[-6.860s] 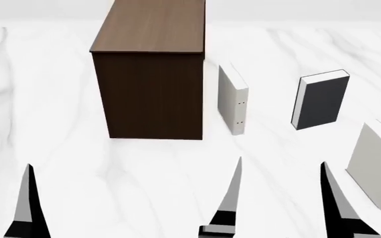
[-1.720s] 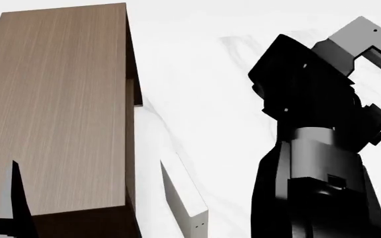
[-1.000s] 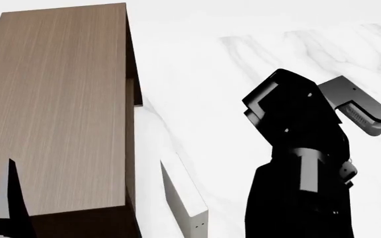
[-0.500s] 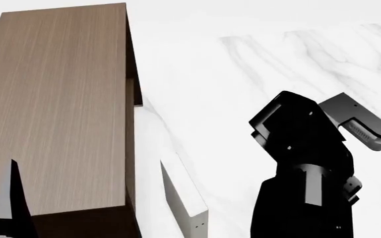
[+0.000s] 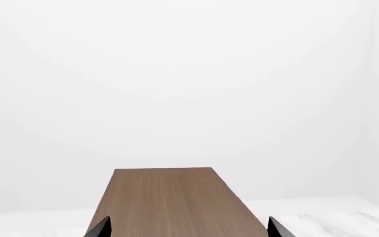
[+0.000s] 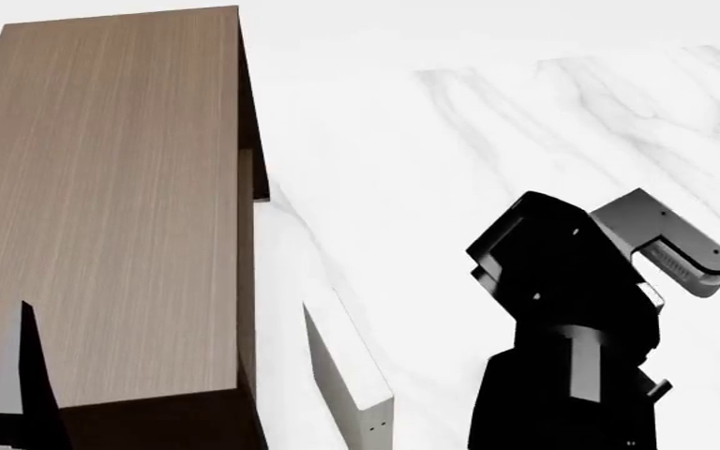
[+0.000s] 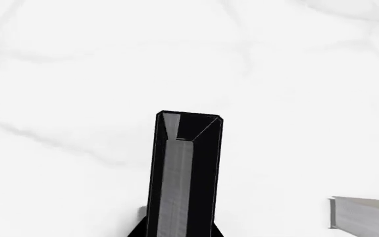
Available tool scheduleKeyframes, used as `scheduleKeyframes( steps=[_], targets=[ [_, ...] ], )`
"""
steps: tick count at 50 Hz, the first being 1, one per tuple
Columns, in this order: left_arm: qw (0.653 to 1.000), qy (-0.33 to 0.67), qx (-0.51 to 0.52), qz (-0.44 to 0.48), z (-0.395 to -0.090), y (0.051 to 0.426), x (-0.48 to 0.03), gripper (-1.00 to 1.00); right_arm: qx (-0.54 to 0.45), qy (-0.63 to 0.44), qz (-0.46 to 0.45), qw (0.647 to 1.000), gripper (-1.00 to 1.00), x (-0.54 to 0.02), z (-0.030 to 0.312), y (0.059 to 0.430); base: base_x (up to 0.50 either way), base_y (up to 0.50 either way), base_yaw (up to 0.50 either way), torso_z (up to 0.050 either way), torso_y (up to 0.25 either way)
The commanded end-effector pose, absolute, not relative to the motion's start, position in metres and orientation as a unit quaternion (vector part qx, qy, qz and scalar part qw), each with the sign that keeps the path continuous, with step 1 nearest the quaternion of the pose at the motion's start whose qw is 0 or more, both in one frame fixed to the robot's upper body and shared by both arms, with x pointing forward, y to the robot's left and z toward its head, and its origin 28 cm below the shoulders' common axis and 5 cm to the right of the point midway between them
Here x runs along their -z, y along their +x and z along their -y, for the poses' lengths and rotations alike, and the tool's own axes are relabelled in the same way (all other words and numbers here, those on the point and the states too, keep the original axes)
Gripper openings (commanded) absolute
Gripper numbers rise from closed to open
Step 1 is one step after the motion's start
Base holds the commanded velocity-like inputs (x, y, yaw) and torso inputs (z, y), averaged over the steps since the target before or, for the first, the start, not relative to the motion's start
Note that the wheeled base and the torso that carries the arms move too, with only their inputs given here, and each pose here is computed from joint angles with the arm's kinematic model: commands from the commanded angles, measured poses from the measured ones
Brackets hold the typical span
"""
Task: Pick up the book in the middle and place it on the cabinet shelf.
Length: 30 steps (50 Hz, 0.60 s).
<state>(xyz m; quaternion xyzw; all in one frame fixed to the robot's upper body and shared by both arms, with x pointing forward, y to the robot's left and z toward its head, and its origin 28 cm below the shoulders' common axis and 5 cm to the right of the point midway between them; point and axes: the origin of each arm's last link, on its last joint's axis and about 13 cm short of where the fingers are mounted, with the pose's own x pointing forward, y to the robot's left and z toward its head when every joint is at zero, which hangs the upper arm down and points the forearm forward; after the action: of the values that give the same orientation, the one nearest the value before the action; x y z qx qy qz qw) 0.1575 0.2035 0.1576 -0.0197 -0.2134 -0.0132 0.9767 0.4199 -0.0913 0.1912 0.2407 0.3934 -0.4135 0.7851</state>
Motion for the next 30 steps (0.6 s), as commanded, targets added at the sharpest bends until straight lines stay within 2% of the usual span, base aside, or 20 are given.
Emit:
scheduleKeyframes(
  steps=[1,6,8,12,23,30],
  targets=[
    [0.977,-0.02,0.013,0.213,-0.203,0.158,-0.158,1.0,0.421,0.204,-0.295,0.833,-1.0,-0.188,0.099,0.425,0.0,0.0,0.0,0.0,0.0],
    [0.977,-0.02,0.015,0.212,-0.203,0.158,-0.157,1.0,0.394,0.2,-0.176,0.88,-1.0,-0.215,0.099,0.434,0.0,0.0,0.0,0.0,0.0],
    [0.977,-0.021,0.015,0.211,-0.202,0.158,-0.156,1.0,0.392,0.208,-0.155,0.882,-1.0,-0.222,0.099,0.436,0.0,0.0,0.0,0.0,0.0],
    [0.977,-0.022,0.016,0.212,-0.203,0.158,-0.157,1.0,0.342,0.254,-0.053,0.903,-1.0,-0.247,0.096,0.429,0.0,0.0,0.0,0.0,0.0],
    [0.977,-0.021,0.014,0.212,-0.203,0.158,-0.156,1.0,0.325,0.284,0.017,0.902,-1.0,-0.269,0.085,0.424,0.0,0.0,0.0,0.0,0.0],
    [0.977,-0.022,0.015,0.212,-0.203,0.158,-0.156,1.0,0.222,0.363,0.088,0.901,-1.0,-0.293,0.074,0.418,0.0,0.0,0.0,0.0,0.0]
  ],
)
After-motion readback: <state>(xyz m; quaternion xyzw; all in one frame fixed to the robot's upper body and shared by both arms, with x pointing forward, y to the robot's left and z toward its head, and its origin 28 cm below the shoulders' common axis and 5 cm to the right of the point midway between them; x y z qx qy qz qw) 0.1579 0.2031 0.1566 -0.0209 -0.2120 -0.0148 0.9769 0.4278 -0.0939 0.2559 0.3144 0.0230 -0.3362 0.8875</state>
